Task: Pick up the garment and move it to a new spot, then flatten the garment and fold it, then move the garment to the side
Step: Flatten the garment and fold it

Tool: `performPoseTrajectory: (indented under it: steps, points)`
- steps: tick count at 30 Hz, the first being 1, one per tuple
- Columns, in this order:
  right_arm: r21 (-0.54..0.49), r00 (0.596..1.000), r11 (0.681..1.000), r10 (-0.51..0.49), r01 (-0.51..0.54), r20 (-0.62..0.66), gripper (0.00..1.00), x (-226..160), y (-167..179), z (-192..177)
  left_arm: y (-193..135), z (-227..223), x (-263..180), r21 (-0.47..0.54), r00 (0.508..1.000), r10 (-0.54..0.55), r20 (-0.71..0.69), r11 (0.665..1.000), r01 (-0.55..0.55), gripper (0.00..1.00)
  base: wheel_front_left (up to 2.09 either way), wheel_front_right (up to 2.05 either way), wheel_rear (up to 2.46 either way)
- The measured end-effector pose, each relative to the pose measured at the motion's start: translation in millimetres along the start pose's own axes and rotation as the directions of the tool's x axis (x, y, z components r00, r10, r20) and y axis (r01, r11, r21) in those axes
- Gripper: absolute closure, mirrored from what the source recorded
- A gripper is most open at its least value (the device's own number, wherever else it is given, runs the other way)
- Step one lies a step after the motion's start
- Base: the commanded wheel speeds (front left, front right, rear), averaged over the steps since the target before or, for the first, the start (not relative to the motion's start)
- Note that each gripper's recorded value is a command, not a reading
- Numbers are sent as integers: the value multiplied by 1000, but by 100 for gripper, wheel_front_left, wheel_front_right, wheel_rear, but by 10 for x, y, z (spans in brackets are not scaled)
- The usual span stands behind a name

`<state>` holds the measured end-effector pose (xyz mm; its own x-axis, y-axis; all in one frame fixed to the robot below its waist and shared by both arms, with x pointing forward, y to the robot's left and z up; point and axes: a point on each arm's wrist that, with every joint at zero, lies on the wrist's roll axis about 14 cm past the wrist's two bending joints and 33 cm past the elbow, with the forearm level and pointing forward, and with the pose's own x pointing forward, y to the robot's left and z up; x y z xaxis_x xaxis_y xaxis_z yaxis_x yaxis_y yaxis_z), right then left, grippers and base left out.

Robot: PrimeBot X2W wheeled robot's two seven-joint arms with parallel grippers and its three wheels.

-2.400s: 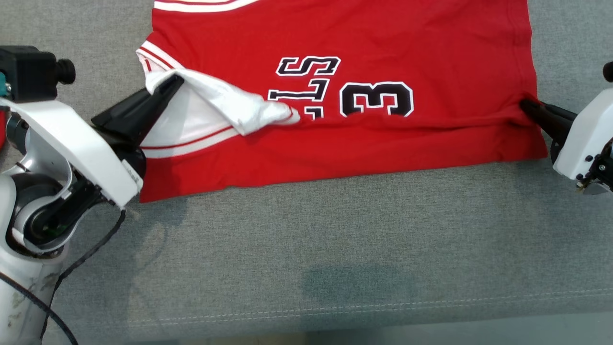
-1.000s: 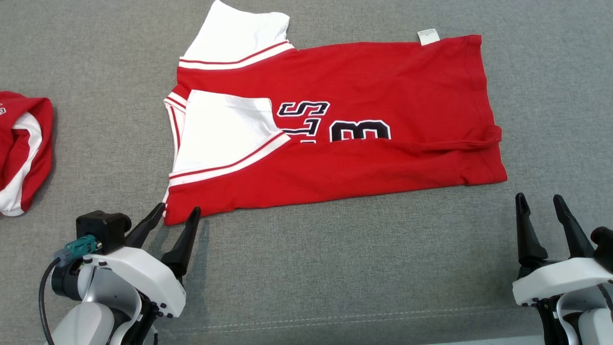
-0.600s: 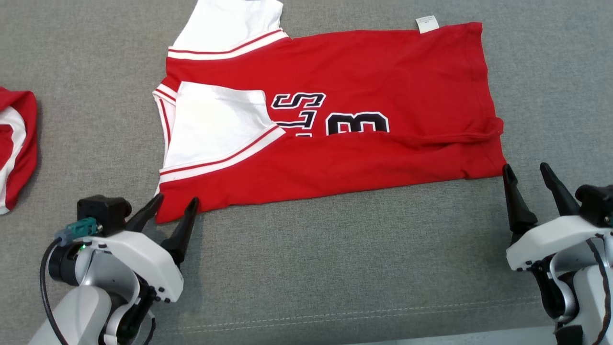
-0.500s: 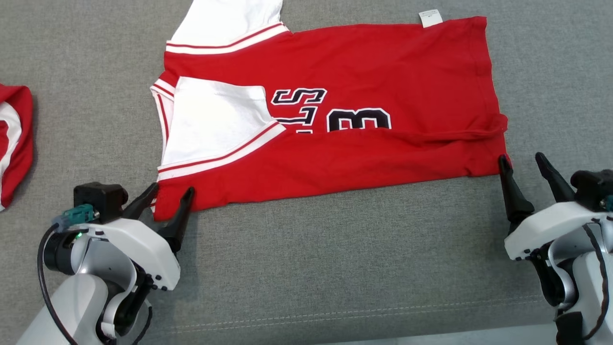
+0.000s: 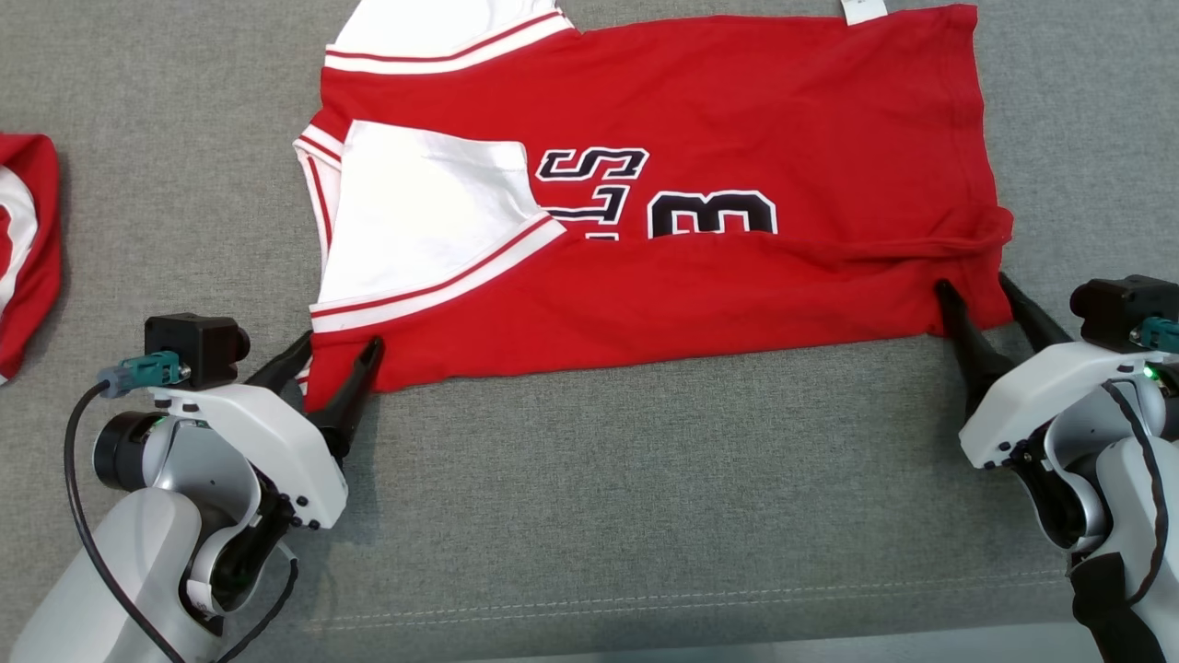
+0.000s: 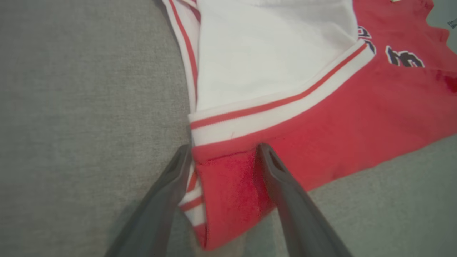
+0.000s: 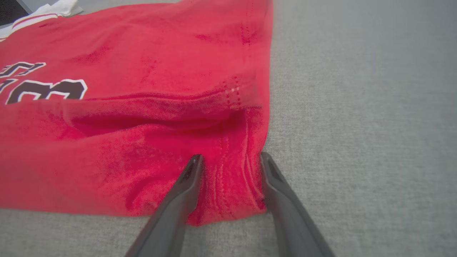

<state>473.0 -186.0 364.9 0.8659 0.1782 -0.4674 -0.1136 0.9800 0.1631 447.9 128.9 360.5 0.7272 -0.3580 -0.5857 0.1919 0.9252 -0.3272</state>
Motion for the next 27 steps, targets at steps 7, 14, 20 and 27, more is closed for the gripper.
performPoseTrajectory:
  steps: [7,14,20,27]
  points:
    - [45,999,998,36,-35,-23,100,-22,76,12,-195,-93,-100,-39,995,-84,-53,996,82,100,0,0,0]
    - [76,994,996,63,-56,-87,100,-333,42,-134,-203,-293,-394,-47,992,-83,-92,996,79,100,0,0,0]
    - [107,991,994,53,-39,-126,100,-585,-14,-243,-211,-383,-584,-57,992,-69,-104,996,63,100,0,0,0]
    - [174,988,985,28,-1,-152,0,-724,-2,-394,-231,-516,-691,-106,989,-58,-137,993,44,0,0,0,0]
